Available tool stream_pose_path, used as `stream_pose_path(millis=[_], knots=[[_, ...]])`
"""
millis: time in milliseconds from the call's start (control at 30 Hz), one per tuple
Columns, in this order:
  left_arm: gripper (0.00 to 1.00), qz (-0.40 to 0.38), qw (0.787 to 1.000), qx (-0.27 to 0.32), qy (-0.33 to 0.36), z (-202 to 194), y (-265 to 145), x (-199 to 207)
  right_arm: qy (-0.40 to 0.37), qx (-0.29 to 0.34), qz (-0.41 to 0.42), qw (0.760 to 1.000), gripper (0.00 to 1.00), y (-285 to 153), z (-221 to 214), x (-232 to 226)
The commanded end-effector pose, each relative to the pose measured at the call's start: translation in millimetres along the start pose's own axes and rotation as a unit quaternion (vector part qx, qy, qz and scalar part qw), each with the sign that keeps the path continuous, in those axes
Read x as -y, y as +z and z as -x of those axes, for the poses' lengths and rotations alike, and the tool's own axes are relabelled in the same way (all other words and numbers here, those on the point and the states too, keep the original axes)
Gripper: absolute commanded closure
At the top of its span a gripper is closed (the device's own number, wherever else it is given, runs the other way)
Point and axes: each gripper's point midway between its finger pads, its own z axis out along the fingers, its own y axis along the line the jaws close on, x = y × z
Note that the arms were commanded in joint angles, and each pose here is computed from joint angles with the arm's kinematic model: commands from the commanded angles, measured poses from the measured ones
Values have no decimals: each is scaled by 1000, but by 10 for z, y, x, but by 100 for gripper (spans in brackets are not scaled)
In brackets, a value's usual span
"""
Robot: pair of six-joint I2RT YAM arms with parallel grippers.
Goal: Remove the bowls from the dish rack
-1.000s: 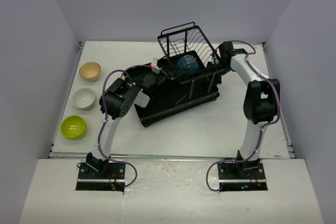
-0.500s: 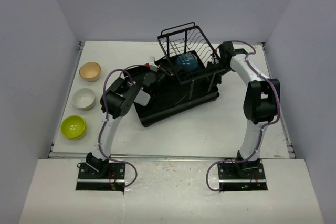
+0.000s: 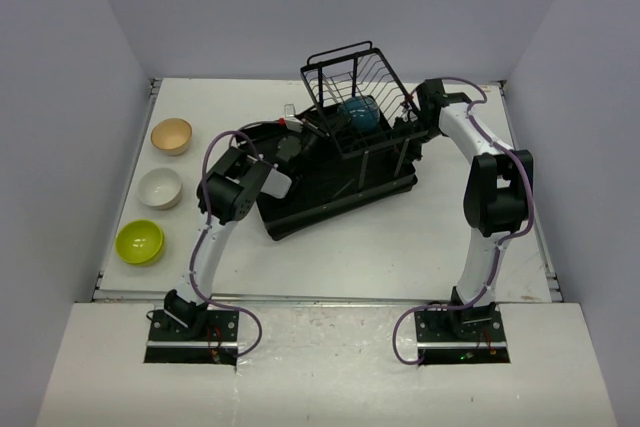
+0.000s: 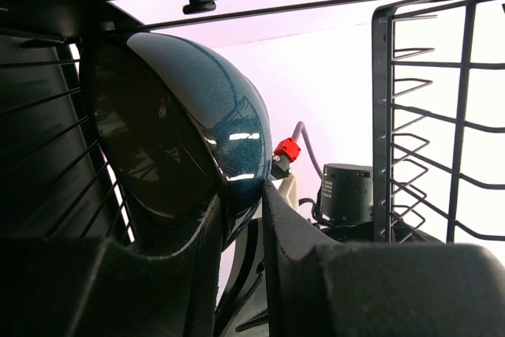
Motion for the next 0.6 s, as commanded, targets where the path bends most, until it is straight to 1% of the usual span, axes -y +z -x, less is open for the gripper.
stream_pose_path(millis=[0,300,500,567], knots=[[75,-38,998,39,-23,224,3,52,-20,17,21,999,85,-124,56,-142],[75,-62,996,50,-32,256,104,118,-15,15,27,999,85,-123,39,-161],[79,-72,995,48,-43,235,176,112,-15,13,23,1000,85,-112,21,-135],[83,-75,995,46,-47,209,183,108,-16,14,23,1000,86,-114,21,-135]])
